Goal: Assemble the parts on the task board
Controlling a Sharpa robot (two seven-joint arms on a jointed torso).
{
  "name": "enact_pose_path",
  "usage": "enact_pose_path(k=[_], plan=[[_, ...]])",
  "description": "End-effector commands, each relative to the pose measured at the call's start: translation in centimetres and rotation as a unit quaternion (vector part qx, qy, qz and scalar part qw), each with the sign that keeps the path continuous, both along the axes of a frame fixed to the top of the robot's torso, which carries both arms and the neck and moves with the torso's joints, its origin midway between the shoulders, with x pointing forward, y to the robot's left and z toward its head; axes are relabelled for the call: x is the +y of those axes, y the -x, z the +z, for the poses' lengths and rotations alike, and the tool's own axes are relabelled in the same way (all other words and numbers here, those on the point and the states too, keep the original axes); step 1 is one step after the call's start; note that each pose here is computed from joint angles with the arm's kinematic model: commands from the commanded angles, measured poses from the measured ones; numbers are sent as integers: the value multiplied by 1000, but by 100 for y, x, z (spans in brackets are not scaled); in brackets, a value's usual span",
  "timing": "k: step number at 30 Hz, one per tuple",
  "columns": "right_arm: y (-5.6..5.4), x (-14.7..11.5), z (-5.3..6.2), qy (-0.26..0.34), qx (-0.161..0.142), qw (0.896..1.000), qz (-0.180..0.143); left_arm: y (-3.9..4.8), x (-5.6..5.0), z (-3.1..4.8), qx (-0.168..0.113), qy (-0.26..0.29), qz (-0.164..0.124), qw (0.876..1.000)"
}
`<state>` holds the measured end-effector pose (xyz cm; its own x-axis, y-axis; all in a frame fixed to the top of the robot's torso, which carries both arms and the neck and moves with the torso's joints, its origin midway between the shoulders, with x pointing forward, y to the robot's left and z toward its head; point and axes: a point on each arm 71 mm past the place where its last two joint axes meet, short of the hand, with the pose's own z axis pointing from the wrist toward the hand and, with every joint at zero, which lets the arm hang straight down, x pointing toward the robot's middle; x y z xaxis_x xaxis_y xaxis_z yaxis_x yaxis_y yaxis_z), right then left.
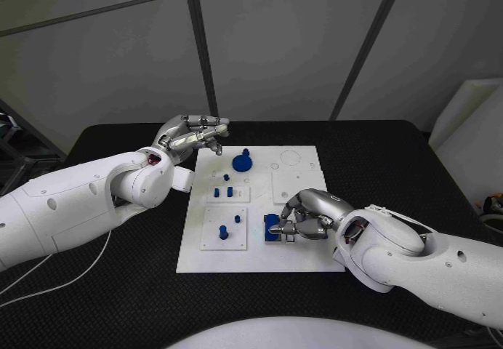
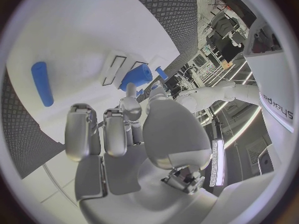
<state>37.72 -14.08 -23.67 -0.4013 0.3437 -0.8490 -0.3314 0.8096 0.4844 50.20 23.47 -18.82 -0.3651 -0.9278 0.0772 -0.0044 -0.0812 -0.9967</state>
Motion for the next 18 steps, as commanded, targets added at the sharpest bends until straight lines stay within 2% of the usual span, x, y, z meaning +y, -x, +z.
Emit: enact_pose_path(k=[1, 12, 18], plan=[[4, 23, 32, 8, -25, 1000, 14, 2, -6, 11, -3, 1, -6, 1000], [2, 70, 1, 44, -27, 998, 28, 3, -14, 12, -3, 2, -8, 1000], [-12, 48, -2, 49, -32, 998, 20, 8, -24, 13, -3, 3, -9, 1000]])
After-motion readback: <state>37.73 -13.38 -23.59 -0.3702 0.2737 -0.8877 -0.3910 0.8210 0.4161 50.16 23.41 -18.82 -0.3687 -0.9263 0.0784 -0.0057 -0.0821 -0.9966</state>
